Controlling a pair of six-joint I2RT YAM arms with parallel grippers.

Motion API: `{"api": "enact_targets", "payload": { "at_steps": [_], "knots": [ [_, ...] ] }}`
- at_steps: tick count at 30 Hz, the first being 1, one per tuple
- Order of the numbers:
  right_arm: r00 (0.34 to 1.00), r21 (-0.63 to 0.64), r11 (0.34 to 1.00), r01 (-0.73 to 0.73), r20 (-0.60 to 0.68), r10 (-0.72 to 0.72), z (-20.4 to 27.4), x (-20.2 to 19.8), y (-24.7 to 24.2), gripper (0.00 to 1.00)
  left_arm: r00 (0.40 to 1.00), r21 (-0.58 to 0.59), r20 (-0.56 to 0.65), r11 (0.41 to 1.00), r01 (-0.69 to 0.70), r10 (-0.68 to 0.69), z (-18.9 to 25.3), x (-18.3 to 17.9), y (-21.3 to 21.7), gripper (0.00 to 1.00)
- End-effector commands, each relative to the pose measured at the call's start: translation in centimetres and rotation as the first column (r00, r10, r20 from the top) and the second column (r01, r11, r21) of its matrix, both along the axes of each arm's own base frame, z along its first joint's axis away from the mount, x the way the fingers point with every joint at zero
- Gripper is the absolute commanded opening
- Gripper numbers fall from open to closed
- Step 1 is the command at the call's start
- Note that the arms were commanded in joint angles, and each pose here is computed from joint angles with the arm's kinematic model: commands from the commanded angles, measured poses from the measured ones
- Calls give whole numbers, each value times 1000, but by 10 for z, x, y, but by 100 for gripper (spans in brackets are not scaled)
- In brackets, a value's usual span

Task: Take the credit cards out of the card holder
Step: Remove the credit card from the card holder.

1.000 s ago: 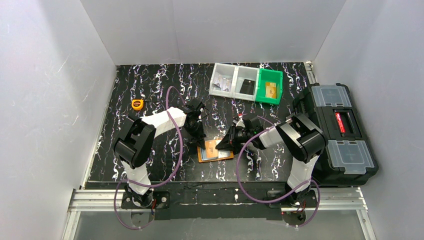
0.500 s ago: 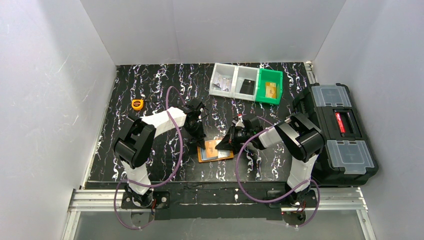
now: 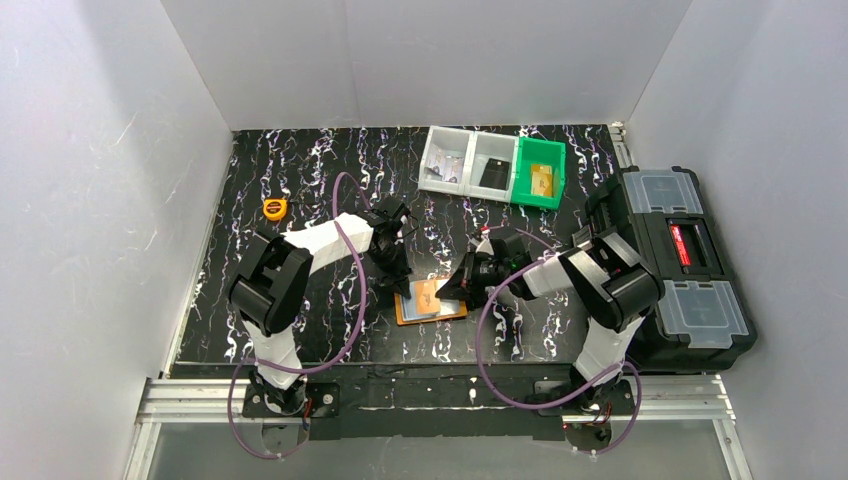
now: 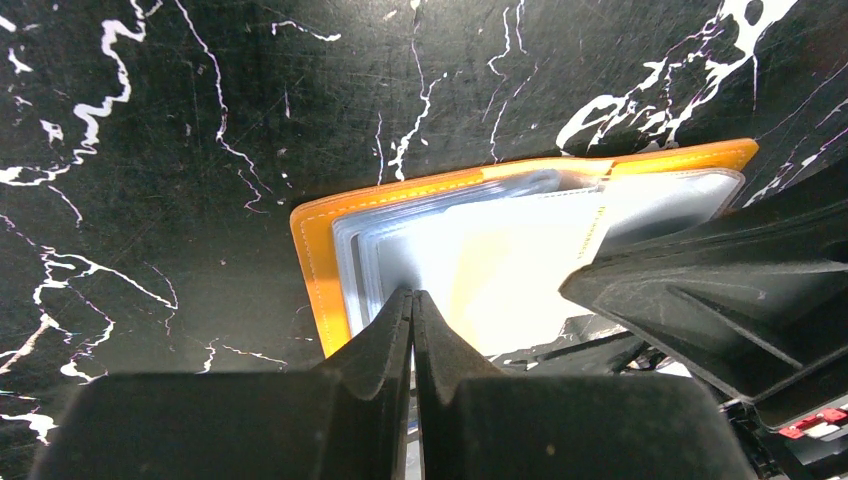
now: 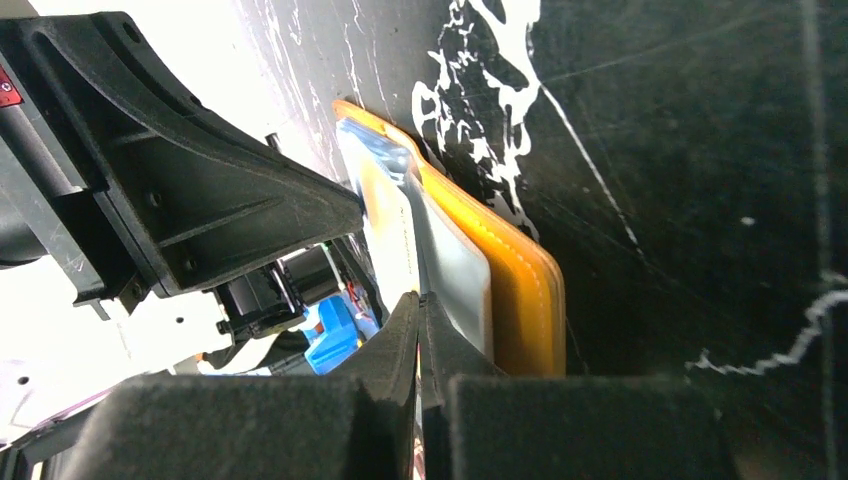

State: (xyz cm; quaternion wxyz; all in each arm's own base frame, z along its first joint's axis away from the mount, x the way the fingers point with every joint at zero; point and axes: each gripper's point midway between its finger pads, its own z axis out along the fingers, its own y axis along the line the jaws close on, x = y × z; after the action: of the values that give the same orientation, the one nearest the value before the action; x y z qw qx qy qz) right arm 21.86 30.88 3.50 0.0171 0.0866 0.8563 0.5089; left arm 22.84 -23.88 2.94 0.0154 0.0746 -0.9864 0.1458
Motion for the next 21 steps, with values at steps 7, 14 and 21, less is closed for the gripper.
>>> {"api": "enact_targets", "payload": {
  "at_steps": [7,14,21],
  "knots": [
    [999,-75,997,27,26,-25,-8,0,-20,1,994,264,-112,963,45,-16,-38,-30,57,0],
    [998,-111,993,44,40,-40,-9,1,-32,1,994,261,-106,964,45,-18,-37,-29,56,0],
    [996,-136,989,58,68,-49,-4,2,-44,1,996,236,-92,971,45,-23,-33,-28,53,0]
  ]
}}
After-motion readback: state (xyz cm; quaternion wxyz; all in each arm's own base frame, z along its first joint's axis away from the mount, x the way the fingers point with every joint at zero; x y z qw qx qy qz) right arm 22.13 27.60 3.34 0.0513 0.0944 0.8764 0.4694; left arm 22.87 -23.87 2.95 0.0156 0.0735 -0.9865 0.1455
